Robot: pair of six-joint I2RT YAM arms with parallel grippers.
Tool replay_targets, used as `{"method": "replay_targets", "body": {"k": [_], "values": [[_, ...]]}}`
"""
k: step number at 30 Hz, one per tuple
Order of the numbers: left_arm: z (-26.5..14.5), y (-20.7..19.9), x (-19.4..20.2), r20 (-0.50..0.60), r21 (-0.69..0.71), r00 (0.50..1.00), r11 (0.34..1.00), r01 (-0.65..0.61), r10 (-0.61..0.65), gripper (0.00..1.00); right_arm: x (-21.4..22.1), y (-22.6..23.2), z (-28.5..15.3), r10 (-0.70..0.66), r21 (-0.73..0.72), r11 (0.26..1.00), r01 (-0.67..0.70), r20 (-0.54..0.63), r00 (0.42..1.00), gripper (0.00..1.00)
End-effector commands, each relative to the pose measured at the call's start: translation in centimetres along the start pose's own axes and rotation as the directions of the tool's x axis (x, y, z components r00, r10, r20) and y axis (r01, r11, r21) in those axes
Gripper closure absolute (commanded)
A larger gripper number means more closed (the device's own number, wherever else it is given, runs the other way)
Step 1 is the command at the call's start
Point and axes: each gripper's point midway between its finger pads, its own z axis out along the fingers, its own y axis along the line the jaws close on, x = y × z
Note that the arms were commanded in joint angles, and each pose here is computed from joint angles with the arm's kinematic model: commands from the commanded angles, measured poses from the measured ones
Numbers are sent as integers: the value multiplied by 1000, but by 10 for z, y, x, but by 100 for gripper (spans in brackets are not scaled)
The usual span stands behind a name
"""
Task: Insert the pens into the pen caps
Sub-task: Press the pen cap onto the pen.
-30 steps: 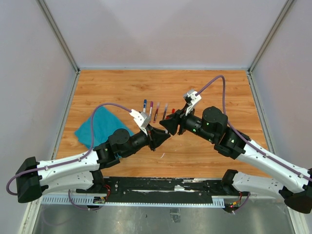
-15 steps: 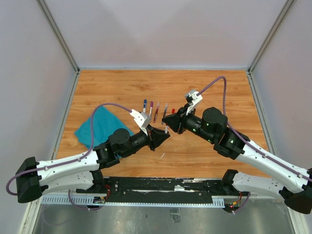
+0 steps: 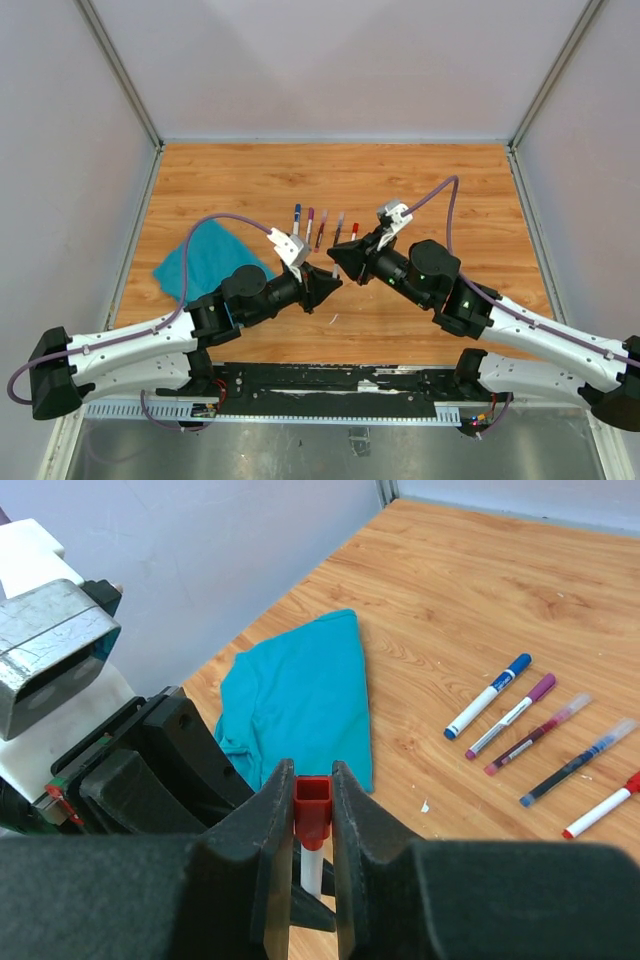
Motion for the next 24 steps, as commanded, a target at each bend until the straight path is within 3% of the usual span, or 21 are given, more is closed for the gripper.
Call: {"method": "replay_targets", "body": {"k": [1, 6, 9, 12, 16, 21, 24], "values": [[-17, -22, -120, 386, 49, 921, 998, 28, -44, 99, 103, -15, -18, 21, 61, 998, -3, -305, 952, 99], [-18, -23, -126, 403, 49, 914, 999, 17, -36, 100, 144, 1, -25, 241, 39, 969, -244, -359, 902, 99], [-18, -23, -128, 407, 50, 913, 999, 16, -34, 100, 160, -7, -31, 254, 88, 967, -239, -404, 879, 99], [-16, -23, -127, 403, 47, 914, 999, 15, -33, 99, 158, -18, -34, 217, 121, 976, -183, -396, 892, 99], [-10, -21, -115, 364, 41, 931, 999, 6, -21, 99, 120, -21, -30, 141, 105, 988, -114, -294, 945, 95], [-3, -14, -85, 292, 29, 956, 1000, 0, -9, 100, 39, -19, -24, 47, 123, 992, -35, -94, 994, 71], [0, -9, -63, 237, 21, 971, 1000, -1, -4, 99, -18, -17, -30, 16, 150, 988, -23, 48, 999, 62]]}}
